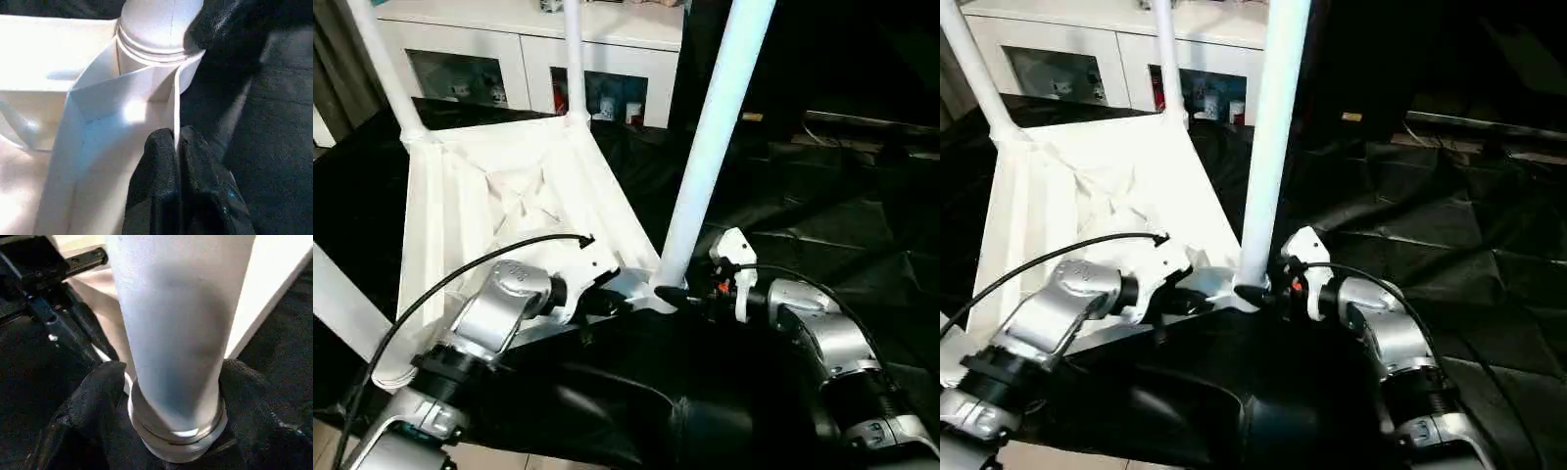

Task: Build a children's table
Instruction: Rotate leg to tighten

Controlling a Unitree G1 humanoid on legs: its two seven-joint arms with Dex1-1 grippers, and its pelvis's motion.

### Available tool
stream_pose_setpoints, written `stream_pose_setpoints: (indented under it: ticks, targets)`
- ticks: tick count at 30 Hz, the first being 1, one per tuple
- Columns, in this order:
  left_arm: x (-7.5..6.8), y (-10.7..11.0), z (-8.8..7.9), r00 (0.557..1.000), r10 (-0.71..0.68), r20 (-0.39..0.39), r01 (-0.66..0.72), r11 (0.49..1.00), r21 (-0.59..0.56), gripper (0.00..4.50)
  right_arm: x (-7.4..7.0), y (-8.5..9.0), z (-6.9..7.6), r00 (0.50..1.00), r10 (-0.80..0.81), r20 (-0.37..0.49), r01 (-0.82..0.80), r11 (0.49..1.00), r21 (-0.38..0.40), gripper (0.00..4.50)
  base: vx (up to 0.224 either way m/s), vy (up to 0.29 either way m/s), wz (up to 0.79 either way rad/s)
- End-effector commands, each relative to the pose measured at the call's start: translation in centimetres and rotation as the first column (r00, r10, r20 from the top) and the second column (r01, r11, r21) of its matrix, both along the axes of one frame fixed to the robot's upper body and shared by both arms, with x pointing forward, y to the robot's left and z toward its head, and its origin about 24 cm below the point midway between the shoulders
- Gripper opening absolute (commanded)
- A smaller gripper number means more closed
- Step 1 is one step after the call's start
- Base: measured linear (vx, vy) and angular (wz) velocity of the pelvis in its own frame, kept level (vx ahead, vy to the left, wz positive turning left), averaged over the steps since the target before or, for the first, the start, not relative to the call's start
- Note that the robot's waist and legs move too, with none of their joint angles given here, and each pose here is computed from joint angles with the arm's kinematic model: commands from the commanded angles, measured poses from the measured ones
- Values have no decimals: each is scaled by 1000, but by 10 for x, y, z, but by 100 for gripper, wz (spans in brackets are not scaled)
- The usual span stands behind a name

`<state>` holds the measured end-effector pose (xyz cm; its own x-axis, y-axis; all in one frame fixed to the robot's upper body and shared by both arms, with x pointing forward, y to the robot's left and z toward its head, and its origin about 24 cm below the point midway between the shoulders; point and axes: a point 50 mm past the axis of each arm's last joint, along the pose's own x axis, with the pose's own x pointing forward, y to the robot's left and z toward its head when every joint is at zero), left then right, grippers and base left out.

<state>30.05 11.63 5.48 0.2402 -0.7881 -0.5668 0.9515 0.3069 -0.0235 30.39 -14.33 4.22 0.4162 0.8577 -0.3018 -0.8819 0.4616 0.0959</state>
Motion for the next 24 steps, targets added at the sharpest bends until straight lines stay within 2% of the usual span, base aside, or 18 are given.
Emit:
stream_pose_setpoints:
  ticks: [1,2,4,7,12,21,24]
  targets:
    - [-10,-11,-5,995,-96,-41,93,994,-63,0,0,-1,0,999,39,-30,-39,999,-4,362,0,0,0]
    - [-12,-11,-6,993,-107,-43,104,993,-63,0,0,-1,1,998,52,-36,-53,999,-5,384,0,0,0]
    - [-15,-12,-5,989,-137,-49,133,988,-75,0,-1,-1,1,996,82,-20,-82,996,-41,402,0,0,0]
    - [-20,-12,-5,983,-170,-62,164,982,-90,0,-2,-2,2,992,123,-15,-124,990,-69,402,0,0,0]
    - [-22,-9,-6,982,-180,-64,174,981,-83,0,-2,-2,2,990,138,-23,-139,989,-54,402,0,0,0]
    - [-23,-4,-8,982,-173,-72,167,983,-81,0,-4,-2,3,983,176,-43,-177,984,-20,326,0,0,0]
    - [-20,-4,-10,989,-130,-71,123,988,-92,0,-8,1,0,983,172,-66,-172,985,13,315,0,0,0]
